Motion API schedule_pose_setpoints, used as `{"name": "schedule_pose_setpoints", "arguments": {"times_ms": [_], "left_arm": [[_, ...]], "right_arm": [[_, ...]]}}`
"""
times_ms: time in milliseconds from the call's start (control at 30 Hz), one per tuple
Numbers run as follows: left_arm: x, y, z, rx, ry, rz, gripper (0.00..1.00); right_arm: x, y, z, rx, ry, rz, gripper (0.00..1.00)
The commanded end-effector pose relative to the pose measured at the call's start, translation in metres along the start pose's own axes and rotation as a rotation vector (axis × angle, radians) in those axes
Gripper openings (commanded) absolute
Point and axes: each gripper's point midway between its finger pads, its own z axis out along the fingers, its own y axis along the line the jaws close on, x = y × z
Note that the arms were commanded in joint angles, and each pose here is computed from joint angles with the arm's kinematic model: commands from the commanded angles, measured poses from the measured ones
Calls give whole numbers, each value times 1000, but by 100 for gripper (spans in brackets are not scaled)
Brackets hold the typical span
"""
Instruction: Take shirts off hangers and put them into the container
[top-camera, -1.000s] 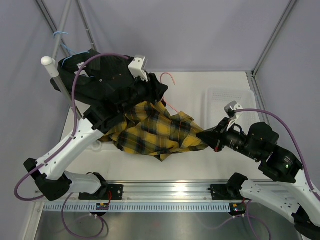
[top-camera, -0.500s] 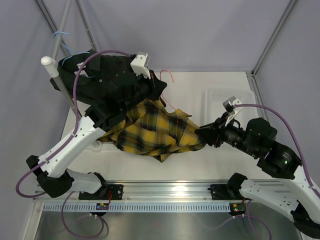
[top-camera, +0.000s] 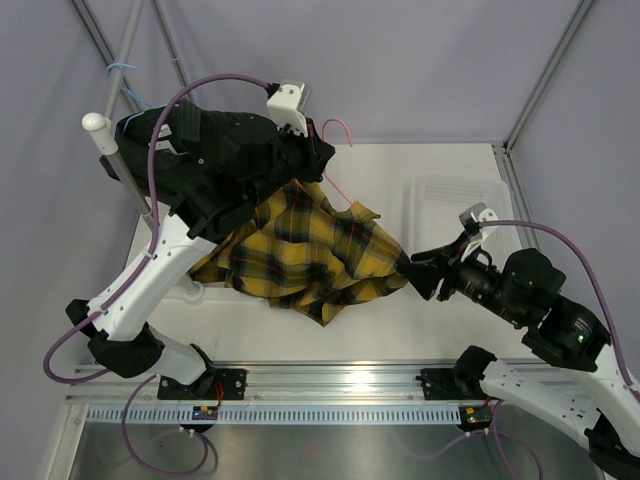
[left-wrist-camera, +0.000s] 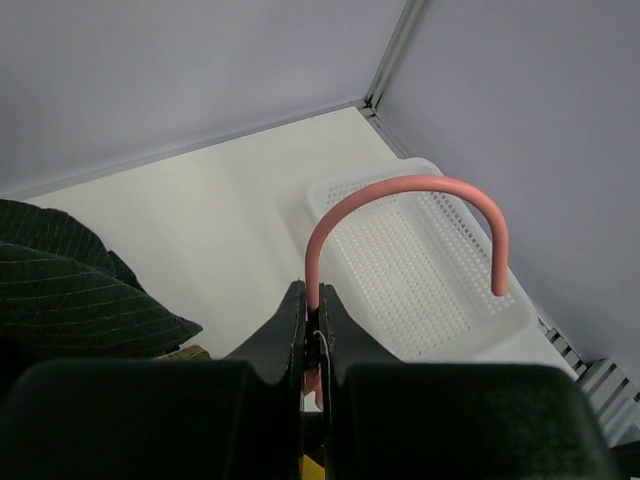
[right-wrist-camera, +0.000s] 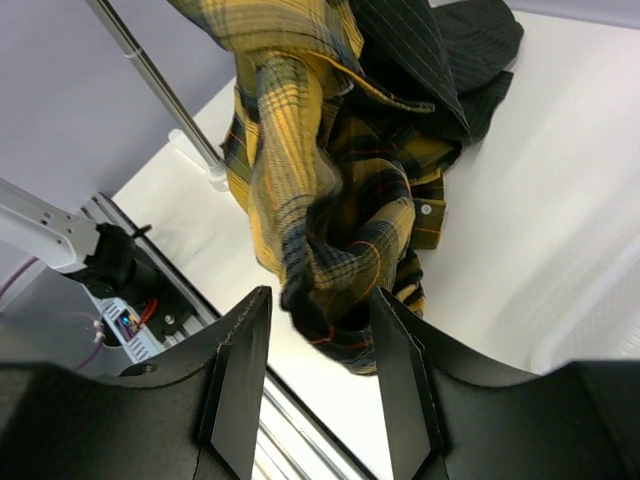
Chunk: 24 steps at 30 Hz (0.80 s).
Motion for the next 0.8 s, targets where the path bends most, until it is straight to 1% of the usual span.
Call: {"name": "schedule_pose_setpoints", "arguments": {"times_ms": [0, 233, 533, 567, 633, 700, 733, 767], "left_arm": [[-40, -9, -21, 40, -108, 0, 0], [-45, -8, -24, 32, -116, 20, 0], [-53, -8, -24, 28, -128, 37, 0], [-55, -9, -25, 32, -131, 37, 0], [-55, -9, -26, 32, -131, 37, 0], [-55, -7, -25, 20, -133, 46, 0], [-55, -6, -26, 17, -134, 48, 0], [-57, -3, -25, 2, -141, 51, 0]], "right_arm": [[5, -10, 12, 39, 7, -31, 52], [21, -11, 24, 31, 39, -10, 51], [34, -19, 15, 59, 50, 1, 51], [33, -19, 14, 60, 48, 4, 47], [33, -18, 14, 57, 52, 20, 44], [34, -14, 15, 45, 61, 37, 11], [34, -15, 16, 51, 62, 46, 0], [36, -14, 17, 45, 69, 51, 0]]}}
